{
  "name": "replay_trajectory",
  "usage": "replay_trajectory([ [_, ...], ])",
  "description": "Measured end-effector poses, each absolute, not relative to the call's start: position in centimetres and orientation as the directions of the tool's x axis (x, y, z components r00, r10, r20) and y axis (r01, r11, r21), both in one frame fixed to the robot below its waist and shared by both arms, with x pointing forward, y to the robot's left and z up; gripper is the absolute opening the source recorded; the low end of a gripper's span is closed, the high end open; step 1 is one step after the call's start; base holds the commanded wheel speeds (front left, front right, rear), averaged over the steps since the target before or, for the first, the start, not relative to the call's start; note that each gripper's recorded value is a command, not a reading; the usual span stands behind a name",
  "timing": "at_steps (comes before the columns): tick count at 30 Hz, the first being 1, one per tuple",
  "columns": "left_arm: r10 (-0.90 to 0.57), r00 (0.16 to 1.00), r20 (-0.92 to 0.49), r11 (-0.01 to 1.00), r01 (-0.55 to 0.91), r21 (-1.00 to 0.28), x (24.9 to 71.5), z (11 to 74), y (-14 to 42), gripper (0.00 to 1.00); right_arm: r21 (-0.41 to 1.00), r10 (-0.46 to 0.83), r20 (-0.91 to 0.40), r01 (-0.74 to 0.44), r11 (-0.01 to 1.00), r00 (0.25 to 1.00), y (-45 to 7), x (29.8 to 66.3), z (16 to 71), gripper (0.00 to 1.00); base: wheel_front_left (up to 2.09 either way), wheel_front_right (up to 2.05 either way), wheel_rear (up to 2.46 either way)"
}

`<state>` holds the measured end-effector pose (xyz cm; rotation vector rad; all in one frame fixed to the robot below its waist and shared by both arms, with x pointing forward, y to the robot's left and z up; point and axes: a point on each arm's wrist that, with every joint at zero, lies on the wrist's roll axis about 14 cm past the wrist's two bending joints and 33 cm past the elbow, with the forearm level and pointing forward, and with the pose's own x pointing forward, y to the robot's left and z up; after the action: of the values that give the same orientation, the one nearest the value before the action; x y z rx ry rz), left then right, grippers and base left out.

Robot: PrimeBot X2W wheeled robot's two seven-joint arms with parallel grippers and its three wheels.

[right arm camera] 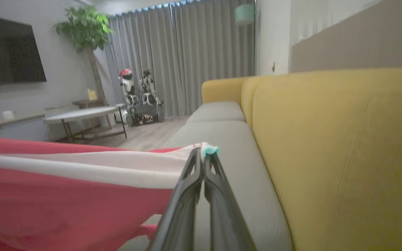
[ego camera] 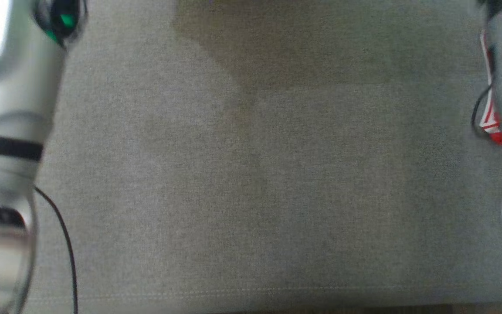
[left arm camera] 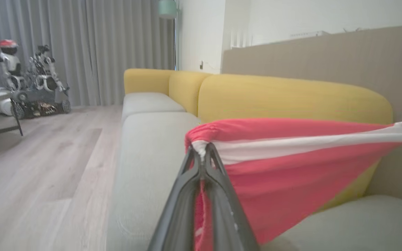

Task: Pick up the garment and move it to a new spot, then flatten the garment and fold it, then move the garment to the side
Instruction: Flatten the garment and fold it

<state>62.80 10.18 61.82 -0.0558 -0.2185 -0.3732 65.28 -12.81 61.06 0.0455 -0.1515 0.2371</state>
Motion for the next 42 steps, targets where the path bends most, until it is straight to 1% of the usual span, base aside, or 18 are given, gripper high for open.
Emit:
replay_trajectory([
  [3, -0.377, 0.920, 0.107, 0.925, 0.381, -0.017, 61.3, 56.5, 10.1, 0.00, 0.022, 0.243, -0.010, -0.243, 0.970, 0.970, -12.6, 64.2, 54.4, 0.00, 0.00, 0.00, 0.00],
  [7, -0.390, 0.919, -0.048, 0.921, 0.389, -0.035, 57.6, 49.9, 10.4, 0.00, 0.009, 0.254, -0.203, -0.257, 0.966, 0.946, -12.6, 61.2, 48.0, 0.00, 0.00, 0.00, 0.00],
  [12, -0.424, 0.891, -0.161, 0.904, 0.426, -0.023, 52.7, 45.9, 10.3, 0.00, -0.003, 0.266, -0.381, -0.289, 0.957, 0.886, -12.8, 57.2, 43.7, 0.00, 0.00, 0.00, 0.00],
  [18, -0.476, 0.829, -0.293, 0.869, 0.496, -0.007, 46.1, 42.2, 10.1, 0.00, 0.003, 0.276, -0.559, -0.331, 0.944, 0.782, -13.7, 51.0, 40.2, 0.00, 0.00, 0.00, 0.00],
  [24, -0.494, 0.807, -0.325, 0.854, 0.521, -0.004, 42.4, 42.1, 10.7, 0.00, 0.049, 0.316, -0.662, -0.381, 0.923, 0.679, -14.2, 45.7, 39.4, 0.00, 0.00, 0.00, 0.00],
  [28, -0.516, 0.786, -0.340, 0.839, 0.545, -0.015, 40.5, 42.1, 10.1, 0.00, 0.047, 0.312, -0.713, -0.401, 0.915, 0.628, -15.7, 43.2, 39.4, 0.00, 0.00, 0.00, 0.00],
  [34, -0.564, 0.726, -0.394, 0.801, 0.597, -0.048, 36.7, 41.0, 9.2, 0.00, 0.057, 0.306, -0.764, -0.413, 0.909, 0.568, -17.3, 40.3, 39.7, 0.00, 0.00, 0.00, 0.00],
  [42, -0.644, 0.640, -0.419, 0.735, 0.670, -0.106, 31.9, 41.3, 7.7, 0.00, 0.102, 0.286, -0.845, -0.389, 0.916, 0.452, -19.6, 35.4, 39.3, 0.00, 0.00, 0.00, 0.00],
])
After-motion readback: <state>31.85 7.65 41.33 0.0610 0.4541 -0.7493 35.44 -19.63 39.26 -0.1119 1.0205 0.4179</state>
